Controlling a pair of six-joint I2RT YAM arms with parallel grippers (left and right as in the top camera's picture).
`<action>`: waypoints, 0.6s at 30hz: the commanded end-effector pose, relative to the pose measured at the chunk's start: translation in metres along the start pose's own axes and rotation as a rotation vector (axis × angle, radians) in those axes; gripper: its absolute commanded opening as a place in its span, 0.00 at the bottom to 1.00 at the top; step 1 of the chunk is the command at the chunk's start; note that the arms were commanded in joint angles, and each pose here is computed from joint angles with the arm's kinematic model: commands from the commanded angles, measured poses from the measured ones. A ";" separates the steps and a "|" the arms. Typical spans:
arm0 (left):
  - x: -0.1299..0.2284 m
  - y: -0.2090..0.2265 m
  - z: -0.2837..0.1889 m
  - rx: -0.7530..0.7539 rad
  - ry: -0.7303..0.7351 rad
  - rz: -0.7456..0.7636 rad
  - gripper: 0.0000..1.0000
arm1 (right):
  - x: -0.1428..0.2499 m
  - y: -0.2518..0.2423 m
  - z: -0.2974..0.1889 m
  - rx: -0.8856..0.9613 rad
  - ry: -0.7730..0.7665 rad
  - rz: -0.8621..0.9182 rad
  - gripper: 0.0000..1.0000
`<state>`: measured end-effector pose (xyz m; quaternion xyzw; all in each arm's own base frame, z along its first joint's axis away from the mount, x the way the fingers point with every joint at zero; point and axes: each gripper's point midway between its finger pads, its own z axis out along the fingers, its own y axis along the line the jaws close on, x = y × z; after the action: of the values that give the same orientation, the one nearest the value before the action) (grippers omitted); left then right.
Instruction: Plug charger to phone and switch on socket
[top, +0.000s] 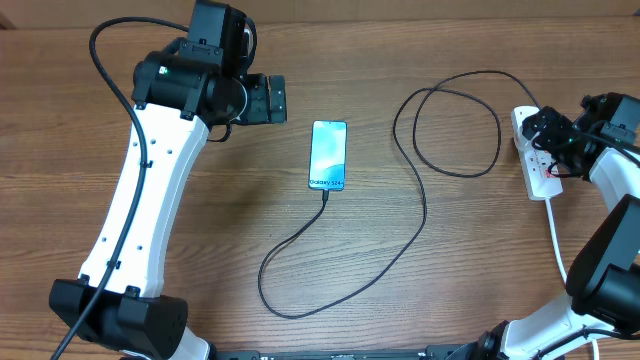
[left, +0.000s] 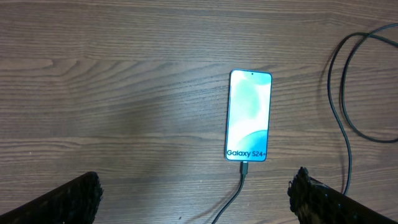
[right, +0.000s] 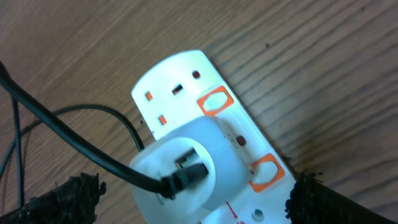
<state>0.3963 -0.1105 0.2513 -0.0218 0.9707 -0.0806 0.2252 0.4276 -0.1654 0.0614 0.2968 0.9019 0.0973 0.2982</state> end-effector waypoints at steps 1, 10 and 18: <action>0.000 0.001 0.001 -0.009 0.000 0.000 1.00 | -0.001 0.005 0.003 -0.021 -0.007 -0.020 1.00; 0.000 0.001 0.001 -0.009 0.000 0.000 1.00 | 0.000 0.000 0.020 -0.027 -0.011 -0.021 1.00; 0.000 0.001 0.001 -0.009 0.000 0.000 1.00 | 0.006 0.001 0.025 -0.043 0.013 -0.016 1.00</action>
<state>0.3963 -0.1105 0.2513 -0.0218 0.9707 -0.0806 0.2252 0.4383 -0.1658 0.0404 0.2921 0.9014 0.1093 0.3003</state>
